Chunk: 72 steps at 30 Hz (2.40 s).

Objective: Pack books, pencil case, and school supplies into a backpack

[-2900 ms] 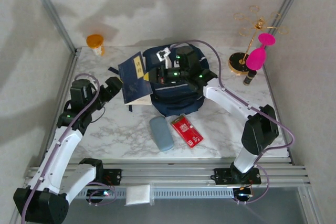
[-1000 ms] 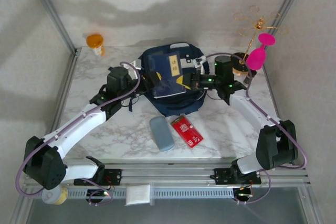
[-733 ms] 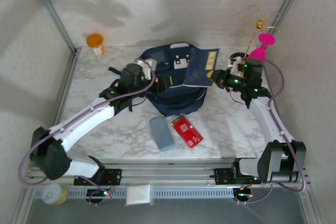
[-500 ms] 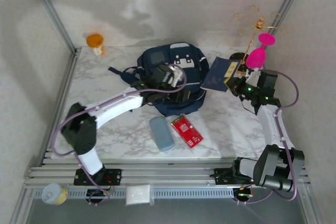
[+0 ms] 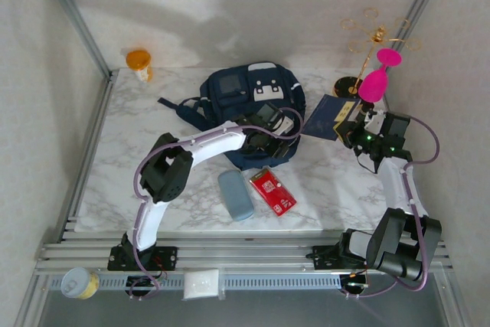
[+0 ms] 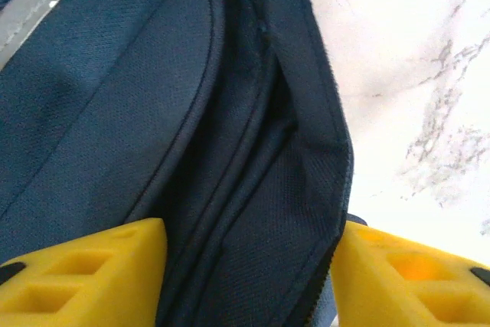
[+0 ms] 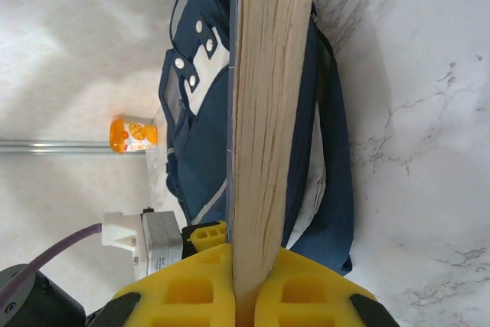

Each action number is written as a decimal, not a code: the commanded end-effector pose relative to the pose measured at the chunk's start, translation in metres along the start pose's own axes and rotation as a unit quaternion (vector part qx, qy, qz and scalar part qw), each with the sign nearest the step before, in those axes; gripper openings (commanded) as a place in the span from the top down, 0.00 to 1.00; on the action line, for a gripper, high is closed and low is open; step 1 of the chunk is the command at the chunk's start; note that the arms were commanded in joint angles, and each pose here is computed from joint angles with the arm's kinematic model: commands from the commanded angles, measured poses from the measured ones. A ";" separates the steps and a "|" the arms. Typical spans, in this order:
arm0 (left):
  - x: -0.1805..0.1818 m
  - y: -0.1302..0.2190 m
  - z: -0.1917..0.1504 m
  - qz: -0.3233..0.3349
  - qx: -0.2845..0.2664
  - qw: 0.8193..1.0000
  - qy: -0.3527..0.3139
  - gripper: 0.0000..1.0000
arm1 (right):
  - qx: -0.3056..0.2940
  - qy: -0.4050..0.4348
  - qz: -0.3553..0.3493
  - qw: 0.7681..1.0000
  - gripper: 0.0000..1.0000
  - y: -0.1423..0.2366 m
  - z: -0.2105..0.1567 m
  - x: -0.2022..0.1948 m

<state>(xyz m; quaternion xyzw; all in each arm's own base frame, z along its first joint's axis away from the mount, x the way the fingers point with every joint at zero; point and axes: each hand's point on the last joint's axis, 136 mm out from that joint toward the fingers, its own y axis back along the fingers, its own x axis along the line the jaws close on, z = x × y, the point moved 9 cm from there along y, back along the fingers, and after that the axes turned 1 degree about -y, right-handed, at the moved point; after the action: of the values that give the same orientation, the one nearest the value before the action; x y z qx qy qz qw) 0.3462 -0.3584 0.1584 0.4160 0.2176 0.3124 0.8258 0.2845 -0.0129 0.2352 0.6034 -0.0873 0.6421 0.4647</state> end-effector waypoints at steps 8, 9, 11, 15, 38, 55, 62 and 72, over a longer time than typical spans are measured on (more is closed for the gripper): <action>0.027 0.027 0.025 0.048 -0.033 0.998 -0.002 1.00 | -0.001 0.032 0.008 0.999 1.00 0.003 0.000 0.003; 0.027 0.035 0.030 0.051 -0.043 0.998 0.001 1.00 | 0.000 0.032 0.006 0.999 1.00 0.004 0.000 0.003; 0.028 0.057 0.043 0.067 -0.072 0.995 0.015 1.00 | 0.006 0.027 -0.004 1.000 1.00 0.005 -0.002 0.002; 0.025 0.110 0.067 0.080 -0.143 0.986 0.039 1.00 | 0.020 0.026 -0.015 0.999 1.00 0.007 -0.013 -0.002; 0.008 0.234 0.120 0.133 -0.381 0.902 0.155 1.00 | 0.198 0.125 0.103 0.967 0.98 -0.189 -0.084 0.082; 0.013 0.218 0.124 0.165 -0.368 0.898 0.175 1.00 | 0.145 0.185 -0.097 0.967 0.50 -0.164 -0.108 0.037; 0.011 0.208 0.123 0.145 -0.358 0.905 0.179 1.00 | 0.180 0.217 -0.046 0.958 0.79 -0.195 -0.157 0.059; 0.013 0.207 0.118 0.150 -0.345 0.906 0.196 1.00 | 0.053 0.257 -0.063 0.963 0.99 -0.239 -0.123 0.064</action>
<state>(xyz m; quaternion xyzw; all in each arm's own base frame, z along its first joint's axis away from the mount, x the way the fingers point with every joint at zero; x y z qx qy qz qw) 0.3615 -0.3208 0.3513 0.1433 0.1927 0.5575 0.7947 0.3574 0.2338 0.1216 0.5031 0.1663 0.7198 0.4486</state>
